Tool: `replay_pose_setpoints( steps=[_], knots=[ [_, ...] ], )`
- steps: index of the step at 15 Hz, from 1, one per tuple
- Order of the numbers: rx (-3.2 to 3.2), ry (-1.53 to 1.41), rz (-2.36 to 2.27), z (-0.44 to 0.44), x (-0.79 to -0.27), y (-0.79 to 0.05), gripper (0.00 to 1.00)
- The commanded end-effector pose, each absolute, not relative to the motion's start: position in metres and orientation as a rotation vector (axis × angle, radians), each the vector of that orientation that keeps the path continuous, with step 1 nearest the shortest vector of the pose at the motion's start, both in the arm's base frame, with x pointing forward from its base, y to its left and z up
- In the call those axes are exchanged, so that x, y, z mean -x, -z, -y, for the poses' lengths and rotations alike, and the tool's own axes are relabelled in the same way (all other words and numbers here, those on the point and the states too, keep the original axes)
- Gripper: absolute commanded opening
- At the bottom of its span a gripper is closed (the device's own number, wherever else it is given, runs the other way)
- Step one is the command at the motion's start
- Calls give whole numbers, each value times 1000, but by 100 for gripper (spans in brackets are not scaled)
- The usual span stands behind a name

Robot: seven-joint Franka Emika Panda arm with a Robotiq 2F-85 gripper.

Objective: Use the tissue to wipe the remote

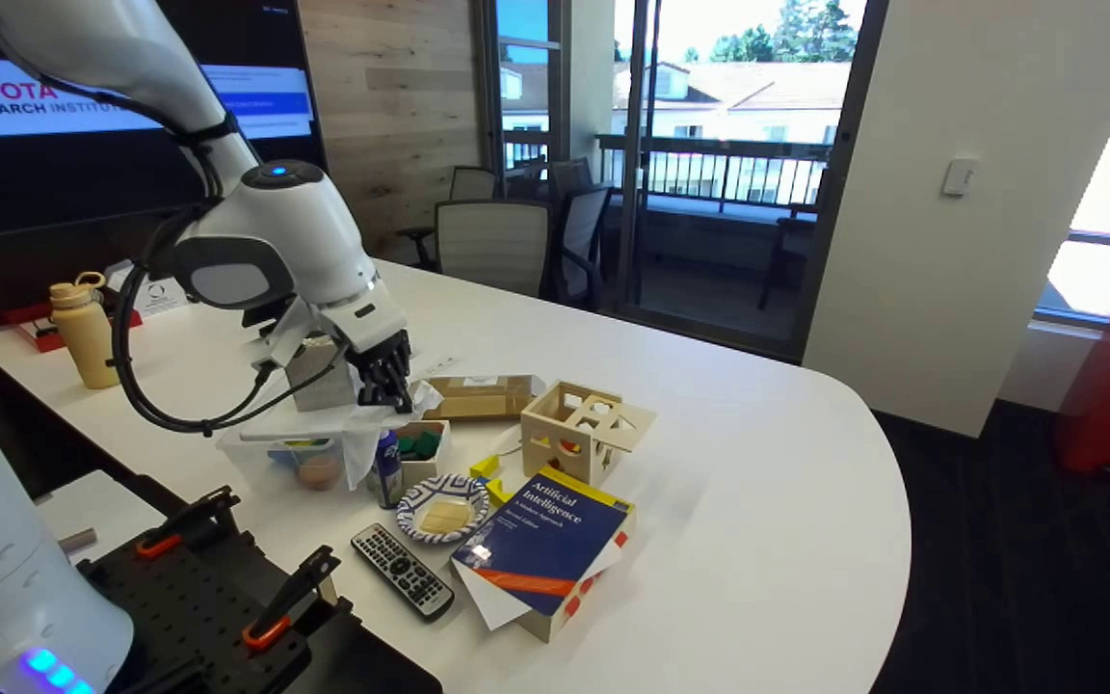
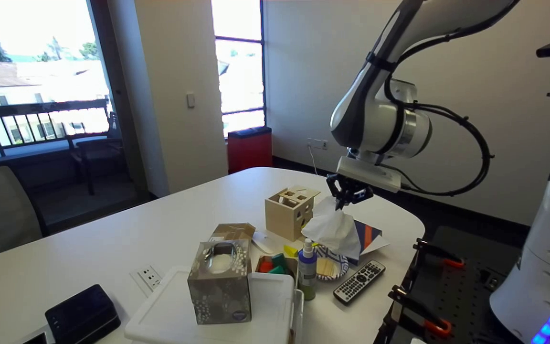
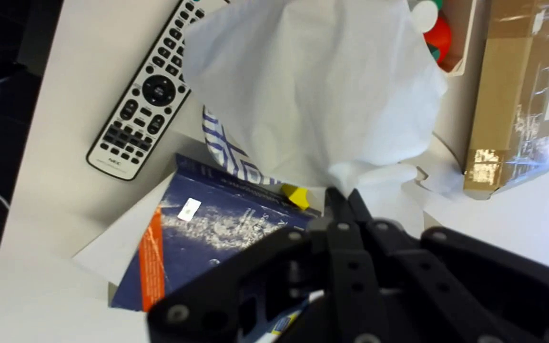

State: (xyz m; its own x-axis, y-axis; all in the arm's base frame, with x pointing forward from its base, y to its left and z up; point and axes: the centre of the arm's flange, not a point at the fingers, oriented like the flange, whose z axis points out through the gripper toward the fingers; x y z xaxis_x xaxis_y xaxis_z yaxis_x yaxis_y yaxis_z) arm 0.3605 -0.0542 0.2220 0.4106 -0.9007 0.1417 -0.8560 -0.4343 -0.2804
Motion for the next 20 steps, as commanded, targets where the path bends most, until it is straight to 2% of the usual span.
replay_pose_setpoints(
  steps=[1, 9, 20],
  knots=[
    [2488, 359, -1691, 49, -340, -219, 0],
    [2577, 54, -1690, 54, -346, -140, 0],
    [2642, -20, -1629, 55, -381, -72, 0]
  ],
)
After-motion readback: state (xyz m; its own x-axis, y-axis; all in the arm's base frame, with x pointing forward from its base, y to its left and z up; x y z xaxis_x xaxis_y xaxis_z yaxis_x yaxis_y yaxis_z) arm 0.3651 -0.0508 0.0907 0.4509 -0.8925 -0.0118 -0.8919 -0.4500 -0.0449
